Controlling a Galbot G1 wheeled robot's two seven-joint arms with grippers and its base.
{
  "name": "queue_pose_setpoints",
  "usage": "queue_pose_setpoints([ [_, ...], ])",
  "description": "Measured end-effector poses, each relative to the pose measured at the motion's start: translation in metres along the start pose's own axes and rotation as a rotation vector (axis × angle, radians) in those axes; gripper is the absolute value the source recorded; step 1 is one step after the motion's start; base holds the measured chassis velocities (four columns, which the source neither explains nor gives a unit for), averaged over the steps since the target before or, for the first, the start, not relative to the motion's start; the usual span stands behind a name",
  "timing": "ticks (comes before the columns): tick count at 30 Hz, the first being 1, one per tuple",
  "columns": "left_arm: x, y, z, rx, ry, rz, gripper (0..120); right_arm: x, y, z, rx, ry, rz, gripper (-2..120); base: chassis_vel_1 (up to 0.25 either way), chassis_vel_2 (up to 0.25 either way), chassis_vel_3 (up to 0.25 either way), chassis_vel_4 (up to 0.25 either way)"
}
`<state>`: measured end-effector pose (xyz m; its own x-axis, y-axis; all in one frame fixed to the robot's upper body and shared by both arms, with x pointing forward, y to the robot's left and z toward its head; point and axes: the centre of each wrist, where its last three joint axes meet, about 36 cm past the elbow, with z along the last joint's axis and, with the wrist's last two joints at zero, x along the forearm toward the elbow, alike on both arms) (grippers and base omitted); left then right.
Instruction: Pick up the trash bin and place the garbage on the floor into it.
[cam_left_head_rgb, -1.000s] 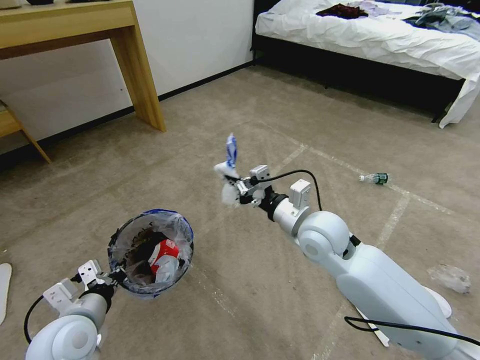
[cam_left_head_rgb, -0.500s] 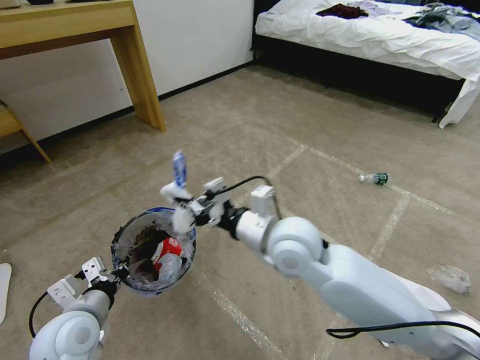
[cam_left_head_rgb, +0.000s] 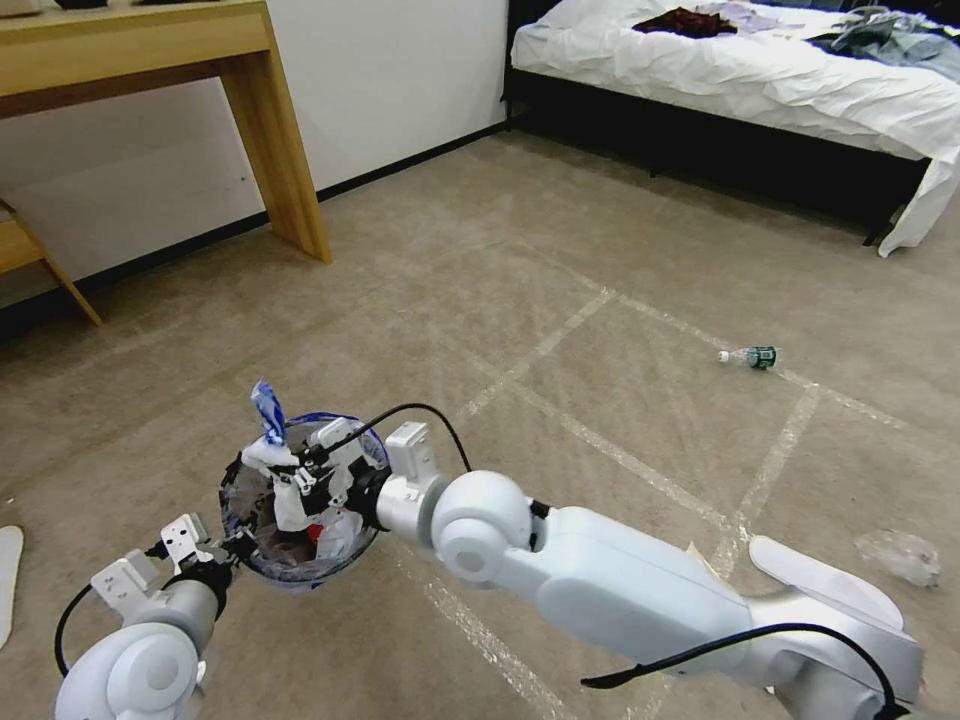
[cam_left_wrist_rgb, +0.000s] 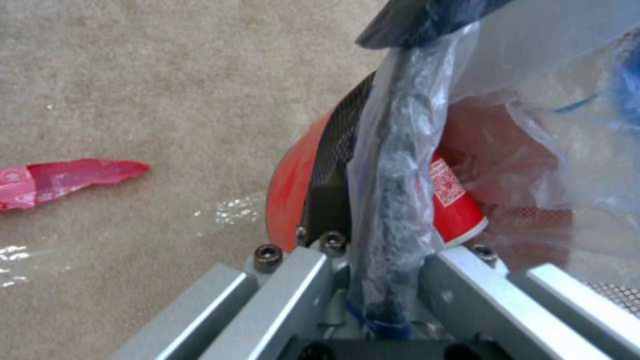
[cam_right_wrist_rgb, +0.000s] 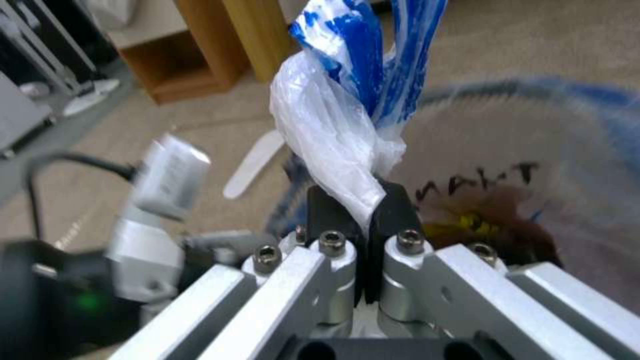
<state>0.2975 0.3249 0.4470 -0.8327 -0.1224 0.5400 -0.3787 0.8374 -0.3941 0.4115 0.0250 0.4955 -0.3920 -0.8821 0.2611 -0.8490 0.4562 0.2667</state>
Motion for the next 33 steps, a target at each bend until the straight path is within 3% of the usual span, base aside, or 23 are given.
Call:
queue_pose_setpoints([
  [11,0.012,-0.003,-0.003,0.002,-0.007,0.014,0,-0.029,-0.015,0.036,0.082,0.044,0.044,0,0.0,0.0,0.0,0.0],
  [29,0.013,-0.002,-0.002,0.001,-0.005,0.013,0,-0.03,-0.023,0.056,0.126,0.061,0.081,0,0.0,0.0,0.0,0.0],
  [31,0.013,-0.002,-0.002,0.001,-0.005,0.013,0,-0.028,-0.026,0.057,0.133,0.063,0.091,3,0.0,0.0,0.0,0.0],
  [33,0.013,-0.002,-0.002,0.0,-0.005,0.013,0,-0.025,-0.028,0.058,0.135,0.065,0.098,14,0.0,0.0,0.0,0.0],
])
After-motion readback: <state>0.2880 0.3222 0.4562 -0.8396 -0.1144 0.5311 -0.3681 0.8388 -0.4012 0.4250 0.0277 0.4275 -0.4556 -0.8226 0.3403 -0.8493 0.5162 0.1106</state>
